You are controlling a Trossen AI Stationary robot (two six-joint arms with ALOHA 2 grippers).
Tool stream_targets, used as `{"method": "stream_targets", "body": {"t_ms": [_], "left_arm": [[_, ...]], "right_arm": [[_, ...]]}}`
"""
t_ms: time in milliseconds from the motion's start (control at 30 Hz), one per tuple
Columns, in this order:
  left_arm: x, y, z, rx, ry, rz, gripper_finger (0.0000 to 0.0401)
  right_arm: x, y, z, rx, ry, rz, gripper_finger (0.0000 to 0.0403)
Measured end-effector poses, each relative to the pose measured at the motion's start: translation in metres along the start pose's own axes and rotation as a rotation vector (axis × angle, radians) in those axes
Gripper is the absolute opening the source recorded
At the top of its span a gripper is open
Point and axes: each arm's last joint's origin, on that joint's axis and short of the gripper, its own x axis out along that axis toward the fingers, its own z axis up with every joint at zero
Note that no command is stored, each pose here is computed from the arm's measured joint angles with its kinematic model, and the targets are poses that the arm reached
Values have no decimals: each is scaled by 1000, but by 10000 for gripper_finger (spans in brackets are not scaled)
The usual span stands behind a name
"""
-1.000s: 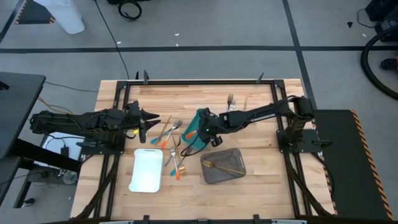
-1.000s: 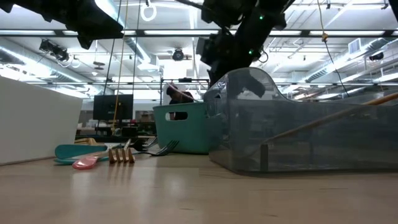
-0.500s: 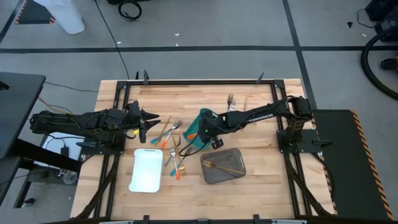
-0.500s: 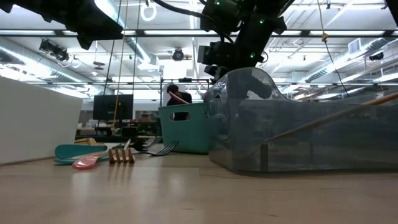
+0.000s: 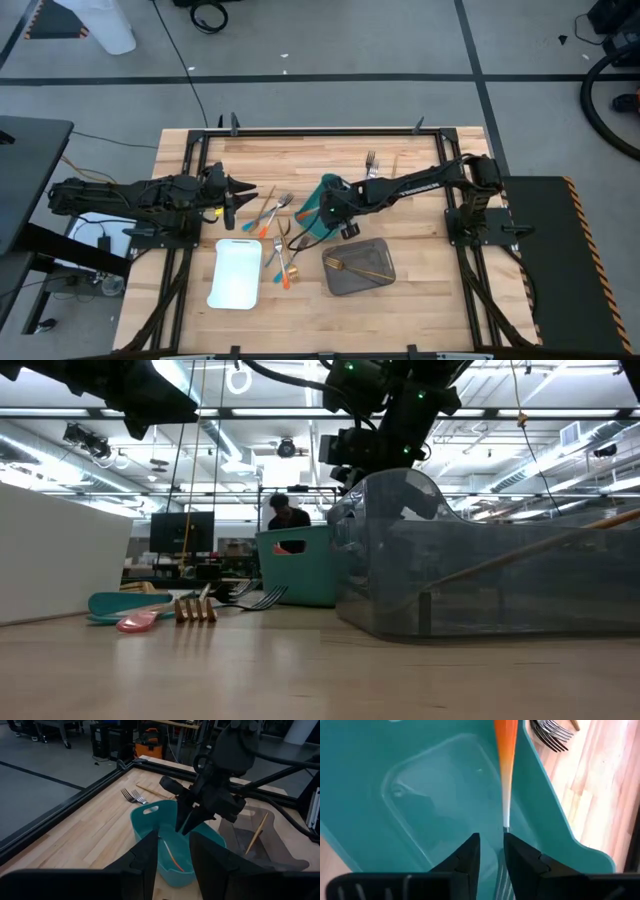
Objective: Sort silverware by color (type)
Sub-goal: Put the orange silver fork into the blue bin
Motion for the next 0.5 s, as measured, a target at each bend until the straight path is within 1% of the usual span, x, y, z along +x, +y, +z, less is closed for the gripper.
{"method": "stream_targets", "body": {"t_ms": [267,367,500], "left_arm": [[0,0,-1,3,7,2,121],[0,0,-1,3,9,3,121],[0,0,-2,6,15,4,121]], "right_arm": [[-28,-14,18,4,-19,-80,110],[-46,-22,20,16,-5,-133,109],[-68,-28,14,25,31,-198,108]]}}
